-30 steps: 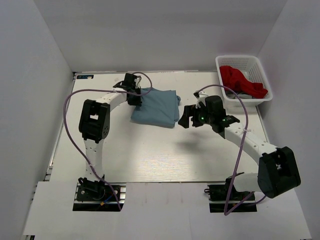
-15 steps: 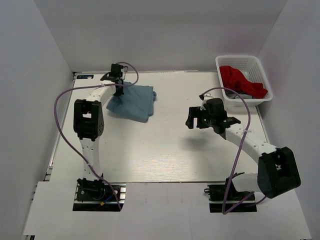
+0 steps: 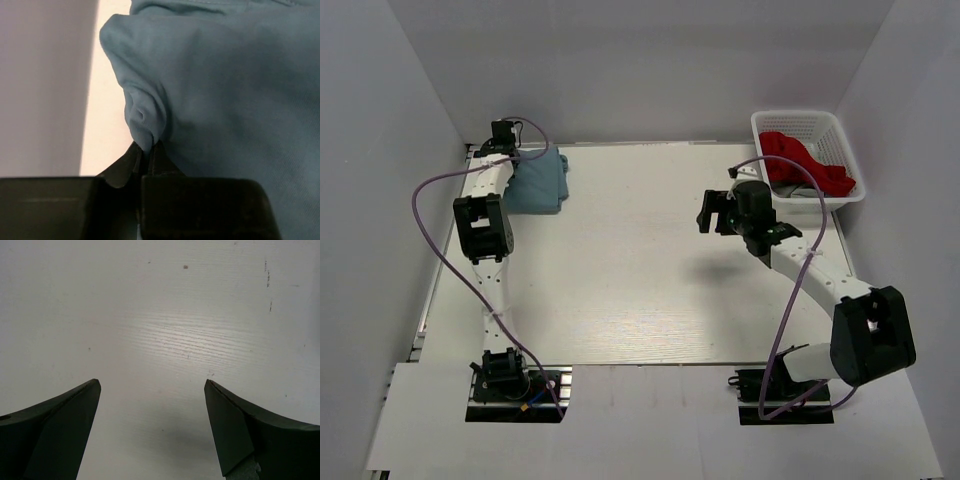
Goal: Fold and stack the t-shirts
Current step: Put the neatly folded tshirt into the corner of the board with the left arm
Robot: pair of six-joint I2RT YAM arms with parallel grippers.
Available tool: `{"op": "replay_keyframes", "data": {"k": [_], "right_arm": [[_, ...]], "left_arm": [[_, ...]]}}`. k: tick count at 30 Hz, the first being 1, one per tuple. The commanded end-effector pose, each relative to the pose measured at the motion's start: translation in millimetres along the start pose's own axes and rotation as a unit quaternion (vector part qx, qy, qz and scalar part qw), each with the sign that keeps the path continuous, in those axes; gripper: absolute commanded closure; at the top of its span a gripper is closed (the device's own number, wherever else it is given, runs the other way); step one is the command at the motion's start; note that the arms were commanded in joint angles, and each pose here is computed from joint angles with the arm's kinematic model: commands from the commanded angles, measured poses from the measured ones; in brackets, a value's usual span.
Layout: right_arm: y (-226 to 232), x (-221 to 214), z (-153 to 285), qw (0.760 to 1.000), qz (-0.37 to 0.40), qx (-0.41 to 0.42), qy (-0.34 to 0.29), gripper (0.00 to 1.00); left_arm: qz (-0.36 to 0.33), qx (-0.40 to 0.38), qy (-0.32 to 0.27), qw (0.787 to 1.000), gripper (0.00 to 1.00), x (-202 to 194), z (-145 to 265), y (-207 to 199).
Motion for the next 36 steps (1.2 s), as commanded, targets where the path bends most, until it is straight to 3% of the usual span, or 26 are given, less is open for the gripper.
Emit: {"op": "replay_keyframes", "data": {"k": [1,11,12,13,14,19,22,23,24,25,26,27,29,33,34,35,36], "right_arm": [[-2,26,-12,0.999,-0.016,-0.022,-0.046,0.10],[-6,24,-33,0.999,-0.051,0.008,-0.011,0.10],[-5,26,-32,0.998,-0.053,0.007,-0.012,0.10],[-6,27,-32,0.999,-0.051,0.006,-0.013,0.10],[-6,27,-30,0.998,-0.053,0.006,-0.014,0.10],[1,32,-20,0.997,-0.062,0.040,-0.020,0.10],[6,40,-8,0.995,-0.064,0.065,-0.037,0.10],[10,44,2,0.993,-0.063,0.081,-0.049,0.10],[12,46,5,0.992,-0.065,0.089,-0.056,0.10],[13,44,11,0.991,-0.075,0.097,-0.061,0.10],[15,39,17,0.989,-0.073,0.116,-0.063,0.10],[17,37,20,0.987,-0.082,0.126,-0.064,0.10],[17,15,27,0.985,-0.082,0.147,-0.043,0.10],[18,-12,51,0.979,-0.095,0.177,-0.026,0.10],[15,-24,52,0.980,-0.099,0.171,-0.015,0.10],[11,-39,52,0.981,-0.103,0.164,0.001,0.10],[9,-46,61,0.982,-0.100,0.157,-0.012,0.10]], "left_arm": [[-0.007,0.064,-0.045,0.997,1.00,28,16,36],[0.018,0.107,-0.072,0.992,0.97,28,-11,66],[0.025,0.114,-0.070,0.991,0.68,27,-10,67],[0.025,0.114,-0.070,0.991,0.47,27,-10,67],[0.030,0.119,-0.069,0.990,0.03,27,-10,67],[0.074,0.153,-0.088,0.981,0.00,45,25,90],[0.129,0.217,-0.105,0.962,0.00,62,72,104],[0.155,0.191,-0.140,0.959,0.00,79,110,115],[0.163,0.157,-0.133,0.965,0.00,77,129,119],[0.213,0.111,-0.143,0.960,0.00,78,145,117],[0.234,0.024,-0.186,0.954,0.00,86,193,128],[0.260,-0.019,-0.162,0.952,0.00,67,196,111],[0.281,-0.114,-0.180,0.936,0.00,52,226,92],[0.278,-0.328,-0.246,0.869,0.00,-36,288,24],[0.296,-0.369,-0.237,0.849,0.00,-53,297,10],[0.294,-0.390,-0.200,0.850,0.00,-90,287,-10],[0.284,-0.439,-0.226,0.822,0.00,-97,307,-20]]}}
Point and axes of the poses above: each gripper's point midway between its finger pads, its own z axis back along the fingers, its own y axis along the line the jaws close on, x = y × z, the point moved 10 cm from there along z, back along the fingers, and after that the axes turned 1 degree about z, right-handed, at the moved point
